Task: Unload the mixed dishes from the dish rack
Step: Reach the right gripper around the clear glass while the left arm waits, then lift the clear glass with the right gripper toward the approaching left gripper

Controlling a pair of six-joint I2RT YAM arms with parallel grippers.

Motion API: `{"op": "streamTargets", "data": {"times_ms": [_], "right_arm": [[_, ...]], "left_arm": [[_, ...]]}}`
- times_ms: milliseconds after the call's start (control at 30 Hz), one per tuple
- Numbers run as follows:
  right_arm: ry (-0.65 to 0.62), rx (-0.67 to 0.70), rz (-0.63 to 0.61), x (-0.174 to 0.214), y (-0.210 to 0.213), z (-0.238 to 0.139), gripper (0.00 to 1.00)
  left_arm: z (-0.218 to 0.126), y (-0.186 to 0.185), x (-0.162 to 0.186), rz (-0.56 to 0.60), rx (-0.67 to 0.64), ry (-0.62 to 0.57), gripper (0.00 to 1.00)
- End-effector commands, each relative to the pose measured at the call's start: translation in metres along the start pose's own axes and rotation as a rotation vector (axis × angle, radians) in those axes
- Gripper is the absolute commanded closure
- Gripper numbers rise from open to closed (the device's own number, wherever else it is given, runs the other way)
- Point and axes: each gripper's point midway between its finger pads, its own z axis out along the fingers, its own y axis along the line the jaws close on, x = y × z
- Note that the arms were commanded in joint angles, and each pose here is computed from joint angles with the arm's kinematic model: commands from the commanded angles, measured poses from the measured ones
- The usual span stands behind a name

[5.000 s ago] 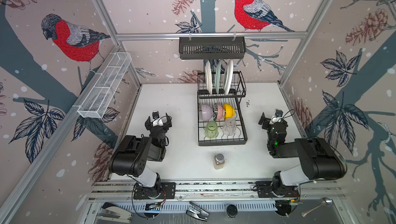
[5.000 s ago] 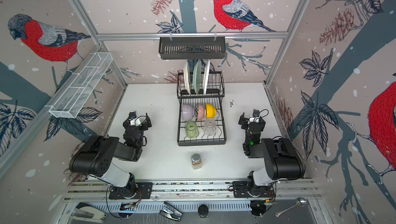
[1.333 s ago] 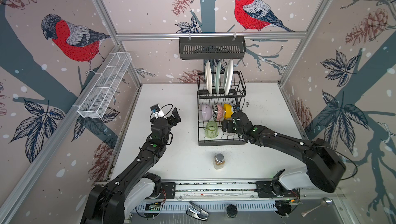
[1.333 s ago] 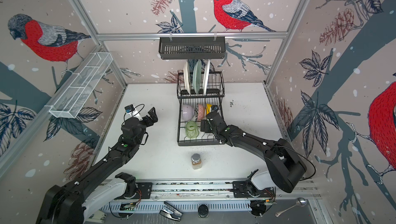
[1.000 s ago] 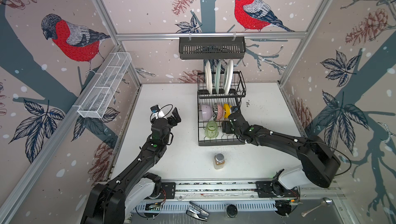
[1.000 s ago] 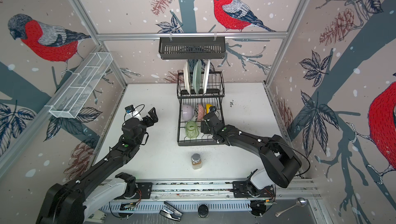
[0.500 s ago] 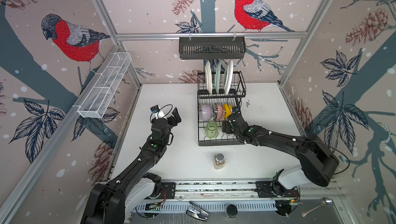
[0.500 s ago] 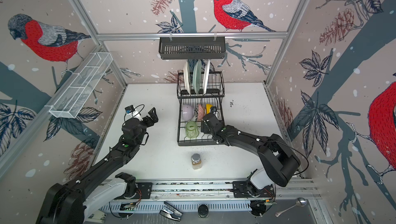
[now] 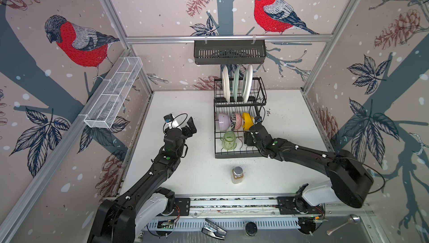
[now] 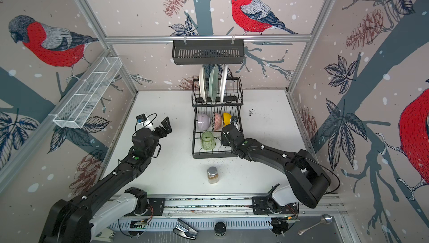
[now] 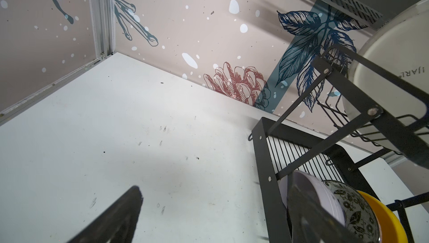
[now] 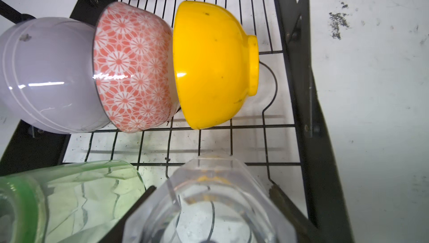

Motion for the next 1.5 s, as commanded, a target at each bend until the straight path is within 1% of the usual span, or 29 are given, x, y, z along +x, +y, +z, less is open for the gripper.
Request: {"op": "streamTargets", "data": {"times_ms": [0, 100, 200, 267, 400, 600, 733, 933, 1000, 1100, 1233, 1300, 1367, 1467], "right_arm": [[-0.056, -0.022, 0.031, -0.015, 0.003, -0.004, 0.37], [-0.053, -0.037, 0.050, -0.018, 0.004, -0.006, 0.38], [-0.056, -0.067, 0.080, -0.022, 0.006, -0.009, 0.41], [-0.066, -0.090, 0.098, -0.026, 0.007, -0.012, 0.41], [-0.091, -0.113, 0.118, -0.034, 0.007, -0.020, 0.40], [-0.128, -0.188, 0.172, -0.050, 0.013, -0.035, 0.39], [-0.179, -0.289, 0.248, -0.067, 0.017, -0.052, 0.39], [-0.230, -0.418, 0.320, -0.086, 0.021, -0.077, 0.39], [-0.250, -0.458, 0.335, -0.094, 0.024, -0.085, 0.39], [-0.267, -0.503, 0.343, -0.104, 0.030, -0.095, 0.39], [-0.290, -0.550, 0.334, -0.115, 0.037, -0.107, 0.39], [-0.301, -0.577, 0.336, -0.118, 0.040, -0.113, 0.39], [-0.310, -0.601, 0.339, -0.120, 0.043, -0.117, 0.40], [-0.313, -0.647, 0.347, -0.124, 0.047, -0.123, 0.40]], "left_arm": [[0.000, -0.007, -0.010, -0.007, 0.022, -0.028, 0.02], [0.001, -0.011, -0.013, -0.004, 0.035, -0.018, 0.02], [0.000, -0.019, -0.012, -0.014, 0.076, -0.004, 0.02], [-0.001, -0.022, -0.013, -0.028, 0.094, 0.001, 0.02], [-0.002, -0.020, -0.011, -0.042, 0.081, 0.007, 0.02], [-0.012, -0.042, -0.013, -0.060, 0.172, 0.026, 0.03], [-0.022, -0.072, -0.012, -0.057, 0.272, 0.053, 0.06], [-0.041, -0.129, -0.005, -0.042, 0.492, 0.093, 0.06], [-0.048, -0.151, -0.002, 0.000, 0.582, 0.102, 0.08], [-0.051, -0.171, 0.000, 0.044, 0.641, 0.117, 0.12], [-0.060, -0.189, 0.002, -0.020, 0.758, 0.141, 0.14], [-0.066, -0.198, 0.002, -0.062, 0.823, 0.147, 0.19], [-0.069, -0.205, 0.003, -0.092, 0.868, 0.164, 0.22], [-0.073, -0.217, 0.005, -0.089, 0.920, 0.191, 0.24]]}}
